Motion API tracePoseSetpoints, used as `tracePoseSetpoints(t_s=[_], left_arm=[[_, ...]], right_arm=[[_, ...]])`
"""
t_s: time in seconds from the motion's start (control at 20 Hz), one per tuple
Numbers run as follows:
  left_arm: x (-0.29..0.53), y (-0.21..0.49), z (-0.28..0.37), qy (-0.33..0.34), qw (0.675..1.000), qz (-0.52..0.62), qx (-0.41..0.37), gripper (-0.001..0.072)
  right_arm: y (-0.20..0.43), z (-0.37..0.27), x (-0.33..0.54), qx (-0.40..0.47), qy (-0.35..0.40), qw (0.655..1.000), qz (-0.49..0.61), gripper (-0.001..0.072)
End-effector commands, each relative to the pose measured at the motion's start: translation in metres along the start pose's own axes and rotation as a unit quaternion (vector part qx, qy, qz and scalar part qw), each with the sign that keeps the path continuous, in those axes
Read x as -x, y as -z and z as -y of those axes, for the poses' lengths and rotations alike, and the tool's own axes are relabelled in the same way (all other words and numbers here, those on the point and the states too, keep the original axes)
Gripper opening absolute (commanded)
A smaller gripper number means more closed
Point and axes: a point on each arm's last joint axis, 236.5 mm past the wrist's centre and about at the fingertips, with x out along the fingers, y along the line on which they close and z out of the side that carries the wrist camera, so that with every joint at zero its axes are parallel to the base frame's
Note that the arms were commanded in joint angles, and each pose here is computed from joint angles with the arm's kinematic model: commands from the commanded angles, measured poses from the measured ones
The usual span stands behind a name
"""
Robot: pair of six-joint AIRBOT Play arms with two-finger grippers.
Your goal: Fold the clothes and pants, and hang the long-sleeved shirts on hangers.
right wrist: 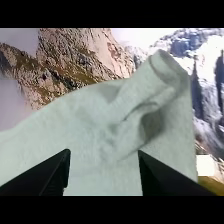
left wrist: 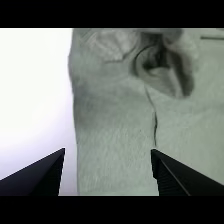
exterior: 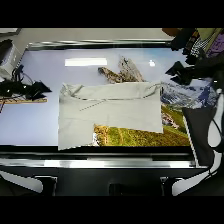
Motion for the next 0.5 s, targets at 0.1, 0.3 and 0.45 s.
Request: tracePoseSetpoints(t_s=[0.1,0.3,0.45], left_arm=[[-0.014,0.080,-0.032,0.068,0.992,-0.041,0.099,0.0602],[-0.050,0.104,-0.033,0.052,0.993,-0.056,0.087,0.0601],[-0.067,0.104,-0.025,0.042,0.995,-0.057,0.066,0.0600]], right_arm=[[0.029,0.022,0.077,0.001,0.010,0.998,-0.062,0.0496],[0.037,0.004,0.098,0.014,0.008,0.998,-0.062,0.0495],[0.036,-0.008,0.112,0.031,0.006,0.998,-0.047,0.0495]])
